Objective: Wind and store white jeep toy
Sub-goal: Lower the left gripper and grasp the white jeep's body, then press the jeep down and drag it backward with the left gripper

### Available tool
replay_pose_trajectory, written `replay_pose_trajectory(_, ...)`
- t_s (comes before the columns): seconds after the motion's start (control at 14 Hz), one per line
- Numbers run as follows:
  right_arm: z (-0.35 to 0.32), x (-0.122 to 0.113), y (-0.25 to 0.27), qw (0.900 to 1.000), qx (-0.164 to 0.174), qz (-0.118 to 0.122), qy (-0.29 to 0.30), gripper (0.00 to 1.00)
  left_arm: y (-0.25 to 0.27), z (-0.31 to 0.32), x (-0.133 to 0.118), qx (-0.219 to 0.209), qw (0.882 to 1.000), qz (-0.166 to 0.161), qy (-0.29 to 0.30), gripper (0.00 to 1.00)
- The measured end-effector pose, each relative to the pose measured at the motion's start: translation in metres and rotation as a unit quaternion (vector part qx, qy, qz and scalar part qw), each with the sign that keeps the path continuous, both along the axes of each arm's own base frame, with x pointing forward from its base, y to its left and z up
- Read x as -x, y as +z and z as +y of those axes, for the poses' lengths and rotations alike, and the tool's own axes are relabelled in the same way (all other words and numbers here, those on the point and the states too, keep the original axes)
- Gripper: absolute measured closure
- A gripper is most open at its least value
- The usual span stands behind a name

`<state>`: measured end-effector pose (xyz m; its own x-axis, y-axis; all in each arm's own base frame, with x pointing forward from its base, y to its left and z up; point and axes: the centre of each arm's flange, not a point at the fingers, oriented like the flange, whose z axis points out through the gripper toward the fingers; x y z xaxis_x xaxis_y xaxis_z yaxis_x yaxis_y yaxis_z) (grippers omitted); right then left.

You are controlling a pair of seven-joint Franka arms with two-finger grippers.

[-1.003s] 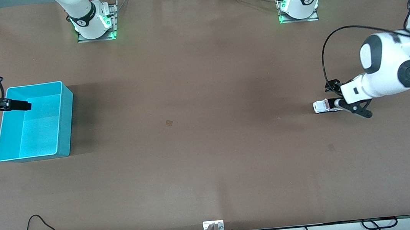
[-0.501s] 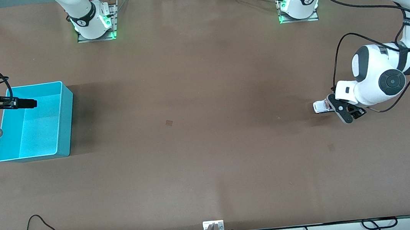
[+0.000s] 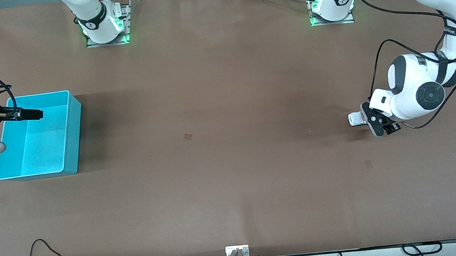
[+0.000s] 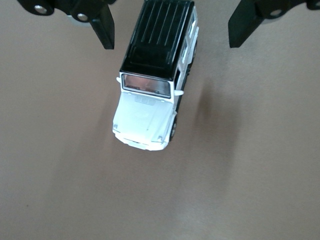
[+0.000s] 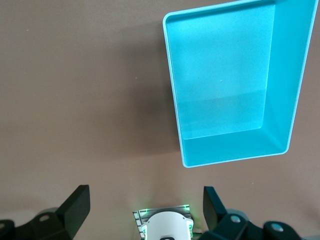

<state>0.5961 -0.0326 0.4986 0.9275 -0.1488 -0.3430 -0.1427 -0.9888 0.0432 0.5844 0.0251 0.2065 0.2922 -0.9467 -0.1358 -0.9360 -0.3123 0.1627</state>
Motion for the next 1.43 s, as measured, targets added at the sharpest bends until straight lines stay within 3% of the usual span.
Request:
replay_pose_trajectory(0.57,0.005,0.000,0.000,1.000,0.000,0.001,0.004,0.00,-0.007,0.000,0.007,0.006,1.000,0.010,-0.026,0.00)
replay_pose_trajectory(1.0,0.005,0.000,-0.001,1.000,0.000,0.001,0.004,0.00,-0.017,-0.002,0.009,0.017,0.997,-0.005,-0.072,0.02)
replay_pose_trajectory(1.22,0.005,0.000,-0.001,1.000,0.000,0.001,0.004,0.00,-0.021,-0.003,0.012,0.021,0.996,-0.004,-0.086,0.05)
replay_pose_trajectory(1.43,0.005,0.000,-0.001,1.000,0.000,0.001,0.004,0.00,-0.020,-0.003,0.011,0.024,0.994,-0.006,-0.105,0.16)
